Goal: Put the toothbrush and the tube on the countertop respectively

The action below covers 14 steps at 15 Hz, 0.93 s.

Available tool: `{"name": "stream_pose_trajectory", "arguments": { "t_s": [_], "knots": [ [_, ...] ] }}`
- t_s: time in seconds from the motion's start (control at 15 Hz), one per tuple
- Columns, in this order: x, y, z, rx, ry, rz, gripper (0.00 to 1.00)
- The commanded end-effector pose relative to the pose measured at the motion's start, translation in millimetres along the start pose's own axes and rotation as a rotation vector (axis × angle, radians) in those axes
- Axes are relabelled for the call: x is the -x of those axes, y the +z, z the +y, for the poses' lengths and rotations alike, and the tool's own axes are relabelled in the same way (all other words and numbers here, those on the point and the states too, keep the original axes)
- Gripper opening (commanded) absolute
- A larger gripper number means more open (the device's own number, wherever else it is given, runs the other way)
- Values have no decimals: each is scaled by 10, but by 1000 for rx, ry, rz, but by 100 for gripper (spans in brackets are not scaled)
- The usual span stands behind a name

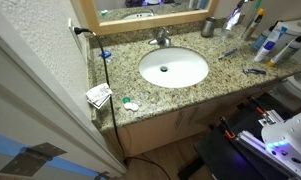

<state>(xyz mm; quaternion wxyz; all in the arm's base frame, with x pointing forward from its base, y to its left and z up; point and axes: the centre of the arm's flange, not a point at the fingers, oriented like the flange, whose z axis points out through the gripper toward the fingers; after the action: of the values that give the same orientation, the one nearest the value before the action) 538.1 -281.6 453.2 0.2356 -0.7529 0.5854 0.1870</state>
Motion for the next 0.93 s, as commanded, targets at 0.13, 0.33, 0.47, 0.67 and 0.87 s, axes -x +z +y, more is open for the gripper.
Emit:
{"name": "stream_pose_trajectory", "arguments": {
  "t_s": [0.13,0.33,0.47,0.67,0.87],
  "knots": [
    [-538,477,14,14,173,-74,1],
    [-541,555,50,46,156,-74,3],
    [-551,543,54,44,163,-72,1],
    [-872,811,-35,35,258,-68,1],
    [-1112,986,-28,-9,320,-81,1]
  ]
}}
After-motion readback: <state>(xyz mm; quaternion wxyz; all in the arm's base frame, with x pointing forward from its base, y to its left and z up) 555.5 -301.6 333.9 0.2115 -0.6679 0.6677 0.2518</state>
